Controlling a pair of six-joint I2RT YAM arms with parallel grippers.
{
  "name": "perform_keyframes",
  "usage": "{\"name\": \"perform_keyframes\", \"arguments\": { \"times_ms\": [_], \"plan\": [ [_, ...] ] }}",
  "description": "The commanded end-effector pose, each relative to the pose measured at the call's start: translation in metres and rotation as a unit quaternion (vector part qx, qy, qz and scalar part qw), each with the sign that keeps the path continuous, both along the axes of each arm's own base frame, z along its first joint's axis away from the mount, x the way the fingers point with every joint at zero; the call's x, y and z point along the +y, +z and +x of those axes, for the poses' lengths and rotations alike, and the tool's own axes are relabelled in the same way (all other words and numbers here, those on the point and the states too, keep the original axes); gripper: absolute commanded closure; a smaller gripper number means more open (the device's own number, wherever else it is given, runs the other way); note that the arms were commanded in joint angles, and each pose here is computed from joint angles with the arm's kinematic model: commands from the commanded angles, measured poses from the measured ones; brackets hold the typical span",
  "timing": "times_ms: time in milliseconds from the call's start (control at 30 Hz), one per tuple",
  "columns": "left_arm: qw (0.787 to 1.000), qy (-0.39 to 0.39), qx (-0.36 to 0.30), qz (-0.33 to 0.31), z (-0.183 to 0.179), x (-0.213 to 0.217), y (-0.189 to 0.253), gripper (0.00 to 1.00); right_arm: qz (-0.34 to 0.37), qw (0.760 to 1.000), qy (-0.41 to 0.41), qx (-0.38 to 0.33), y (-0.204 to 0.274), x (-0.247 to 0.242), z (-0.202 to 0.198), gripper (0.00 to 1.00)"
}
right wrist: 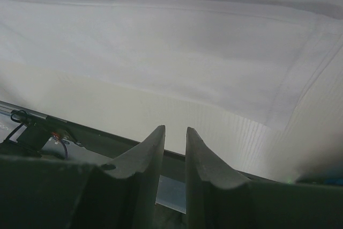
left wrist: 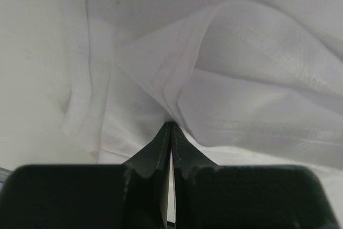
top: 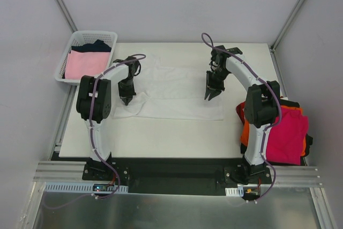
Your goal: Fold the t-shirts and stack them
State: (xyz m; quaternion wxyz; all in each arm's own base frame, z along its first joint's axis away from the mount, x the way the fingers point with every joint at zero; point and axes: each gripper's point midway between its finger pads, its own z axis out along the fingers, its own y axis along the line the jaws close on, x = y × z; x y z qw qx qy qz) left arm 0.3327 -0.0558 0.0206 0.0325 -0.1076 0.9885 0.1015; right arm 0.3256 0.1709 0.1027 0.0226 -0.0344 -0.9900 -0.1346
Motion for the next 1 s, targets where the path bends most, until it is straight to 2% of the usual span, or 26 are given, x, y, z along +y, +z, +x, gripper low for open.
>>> {"name": "perform_keyframes", "arguments": {
  "times_ms": [0,333,567,667,733,800,867,967],
  "plan": [
    [1.0,0.005,-0.02,0.013,0.024,0.007,0.008,0.99,-0.008,1.0,0.012,0.005,0.004,-0.002,-0.005,0.74],
    [0.997,0.025,-0.072,-0.013,0.077,0.008,0.036,0.96,-0.009,1.0,0.008,0.005,0.004,-0.004,-0.003,0.74],
    [0.997,0.029,-0.066,-0.003,0.084,0.02,0.038,0.97,-0.009,1.0,0.01,0.008,0.003,-0.003,-0.004,0.74],
    [0.996,0.034,-0.078,-0.019,0.083,0.015,0.052,0.96,-0.005,1.0,0.01,0.011,0.002,-0.003,-0.005,0.74],
    [0.994,0.043,-0.087,-0.049,0.076,0.004,0.065,0.94,0.0,1.0,0.012,0.017,-0.001,-0.001,-0.006,0.8],
    [0.991,0.051,-0.085,-0.085,0.062,-0.009,0.073,0.92,0.004,1.0,0.014,0.02,-0.002,0.002,-0.006,0.9],
    [0.991,0.044,-0.085,-0.096,0.052,-0.023,0.074,0.92,0.007,1.0,0.018,0.023,-0.004,0.006,-0.006,0.97],
    [0.991,0.017,-0.084,-0.103,0.029,-0.044,0.075,0.92,0.013,0.999,0.028,0.027,-0.008,0.014,-0.006,0.98]
  ]
}}
